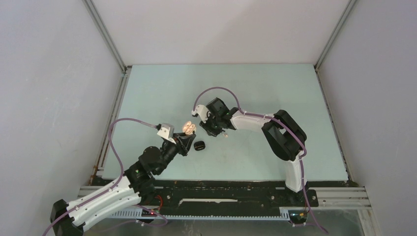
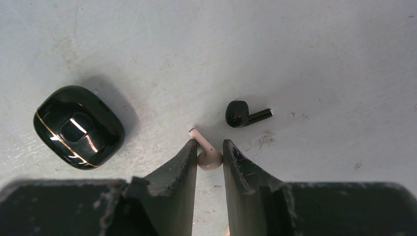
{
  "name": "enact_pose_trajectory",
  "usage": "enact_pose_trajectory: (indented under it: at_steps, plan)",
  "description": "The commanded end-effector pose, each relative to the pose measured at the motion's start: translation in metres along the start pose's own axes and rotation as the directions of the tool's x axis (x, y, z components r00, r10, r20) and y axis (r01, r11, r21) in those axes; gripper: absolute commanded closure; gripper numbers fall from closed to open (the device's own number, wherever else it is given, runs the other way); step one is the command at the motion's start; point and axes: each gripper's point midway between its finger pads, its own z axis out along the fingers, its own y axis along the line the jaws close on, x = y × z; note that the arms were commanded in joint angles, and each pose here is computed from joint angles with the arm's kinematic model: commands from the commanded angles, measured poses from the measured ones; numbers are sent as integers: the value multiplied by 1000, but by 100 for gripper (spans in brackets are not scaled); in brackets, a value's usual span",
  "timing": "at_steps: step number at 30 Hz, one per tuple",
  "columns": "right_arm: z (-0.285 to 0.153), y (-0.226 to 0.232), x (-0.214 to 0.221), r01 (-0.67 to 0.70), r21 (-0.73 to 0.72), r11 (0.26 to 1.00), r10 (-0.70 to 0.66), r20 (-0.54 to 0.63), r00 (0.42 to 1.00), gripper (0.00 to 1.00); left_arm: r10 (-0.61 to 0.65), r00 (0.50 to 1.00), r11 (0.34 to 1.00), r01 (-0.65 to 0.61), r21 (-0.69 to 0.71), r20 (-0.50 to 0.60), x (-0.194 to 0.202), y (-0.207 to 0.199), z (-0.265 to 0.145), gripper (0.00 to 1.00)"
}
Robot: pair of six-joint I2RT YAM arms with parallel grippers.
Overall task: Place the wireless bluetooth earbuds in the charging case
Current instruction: Pick up the right earbud from the center of the board, then insert the right earbud into the left side groove of the charging case.
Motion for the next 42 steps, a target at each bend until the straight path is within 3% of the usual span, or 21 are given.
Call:
enact_pose_trajectory:
  at_steps: [1, 22, 34, 42]
  plan:
    - [0, 4, 29, -10, 7, 1000, 10, -101, 995, 69, -4, 1000, 1000, 4, -11, 29, -6, 1, 0, 98]
    - [-5, -7, 44, -2, 88, 996, 15, -139, 990, 67, -5, 1000, 1000, 5, -14, 29, -4, 3, 0, 98]
    - [-9, -7, 41, 15, 85, 996, -3, -133, 991, 88, -11, 1000, 1000, 12, -19, 26, 2, 5, 0, 98]
    - [-82, -18, 25, 227, 149, 962, -213, -101, 972, 100, 12, 1000, 999, -11, -39, 25, 11, 11, 3, 98]
